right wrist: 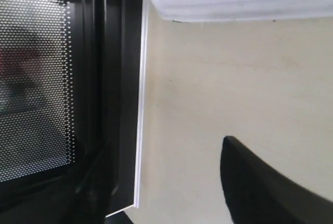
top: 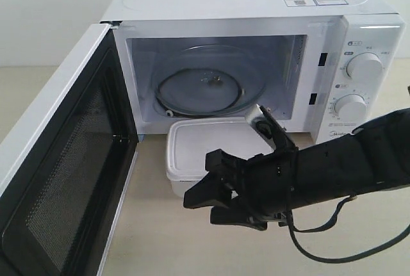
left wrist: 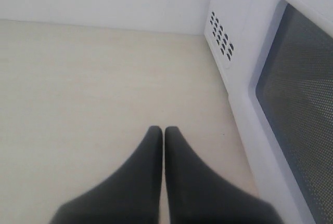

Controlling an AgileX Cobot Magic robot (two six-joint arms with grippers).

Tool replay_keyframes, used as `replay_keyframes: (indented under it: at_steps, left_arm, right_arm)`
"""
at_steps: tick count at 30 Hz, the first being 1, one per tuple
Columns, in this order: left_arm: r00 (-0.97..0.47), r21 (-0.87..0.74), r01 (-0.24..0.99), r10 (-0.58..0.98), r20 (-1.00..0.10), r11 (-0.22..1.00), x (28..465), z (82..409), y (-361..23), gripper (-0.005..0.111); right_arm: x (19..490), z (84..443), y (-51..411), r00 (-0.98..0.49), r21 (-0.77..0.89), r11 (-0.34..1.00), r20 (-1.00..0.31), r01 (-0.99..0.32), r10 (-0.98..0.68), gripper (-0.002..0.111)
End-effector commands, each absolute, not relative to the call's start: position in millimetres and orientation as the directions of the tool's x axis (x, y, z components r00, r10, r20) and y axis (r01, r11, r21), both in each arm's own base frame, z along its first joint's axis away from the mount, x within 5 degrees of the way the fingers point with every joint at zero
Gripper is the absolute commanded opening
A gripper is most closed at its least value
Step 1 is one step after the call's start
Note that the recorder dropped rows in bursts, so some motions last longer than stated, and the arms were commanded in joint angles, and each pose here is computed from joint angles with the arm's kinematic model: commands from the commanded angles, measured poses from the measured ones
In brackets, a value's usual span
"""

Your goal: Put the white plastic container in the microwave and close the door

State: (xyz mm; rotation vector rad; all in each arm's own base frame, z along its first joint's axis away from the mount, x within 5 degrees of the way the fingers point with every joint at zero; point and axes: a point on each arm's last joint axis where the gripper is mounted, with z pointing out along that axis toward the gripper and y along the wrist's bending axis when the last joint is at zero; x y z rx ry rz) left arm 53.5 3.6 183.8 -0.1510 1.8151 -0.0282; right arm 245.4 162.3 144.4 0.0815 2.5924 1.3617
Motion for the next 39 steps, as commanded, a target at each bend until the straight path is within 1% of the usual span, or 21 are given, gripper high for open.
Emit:
replay_keyframes:
  at_steps: [1, 2, 10, 13, 16, 20, 25, 32, 37, 39]
  left_arm:
    - [-0.239, -0.105, -0.089, -0.123, -0.963, 0.99, 53.5, 182.7, 3.5, 0.004]
    - [-0.239, -0.105, -0.089, -0.123, -0.963, 0.99, 53.5, 182.7, 3.5, 0.004]
    - [-0.239, -0.105, -0.089, -0.123, -0.963, 0.99, 53.5, 182.7, 3.5, 0.004]
    - [-0.239, -0.105, -0.089, -0.123, -0.963, 0.99, 53.5, 182.7, 3.5, 0.004]
    - [-0.239, -0.105, -0.089, -0.123, -0.963, 0.99, 53.5, 182.7, 3.5, 0.004]
    - [-0.239, -0.105, -0.089, -0.123, -0.963, 0.99, 53.5, 182.7, 3.5, 0.004]
    - [-0.239, -0.105, -0.089, -0.123, -0.963, 0.99, 53.5, 182.7, 3.5, 0.004]
    - [-0.239, -0.105, -0.089, -0.123, -0.963, 0.99, 53.5, 182.7, 3.5, 0.004]
    - [-0.239, -0.105, -0.089, -0.123, -0.963, 0.99, 53.5, 182.7, 3.5, 0.004]
    - [-0.239, -0.105, -0.089, -0.123, -0.963, 0.99, 53.5, 182.7, 3.5, 0.004]
  right_arm:
    - [250.4, 145.5, 152.5, -0.973, 0.834, 0.55, -0.155, -0.035, 0.173, 0.044]
    - [251.9, 145.6, 149.9, -0.971, 0.835, 0.549, -0.154, -0.03, 0.183, 0.042]
    - [256.3, 144.8, 142.3, -0.963, 0.844, 0.532, -0.083, 0.069, 0.257, 0.042]
    - [256.7, 143.9, 142.0, -0.961, 0.842, 0.533, -0.071, 0.086, 0.267, 0.042]
    - [258.0, 134.0, 140.9, -0.955, 0.825, 0.545, -0.026, 0.146, 0.294, 0.042]
    - [259.4, 120.4, 140.9, -0.956, 0.809, 0.561, 0.006, 0.177, 0.294, 0.042]
    - [263.5, 118.0, 138.6, -0.947, 0.786, 0.588, -0.009, 0.192, 0.321, 0.042]
    - [265.6, 127.0, 144.7, -0.959, 0.831, 0.535, -0.006, 0.152, 0.283, 0.042]
    - [274.5, 126.7, 141.9, -0.946, 0.801, 0.578, -0.047, 0.157, 0.321, 0.042]
    - [277.8, 129.3, 142.9, -0.942, 0.807, 0.567, -0.041, 0.166, 0.334, 0.042]
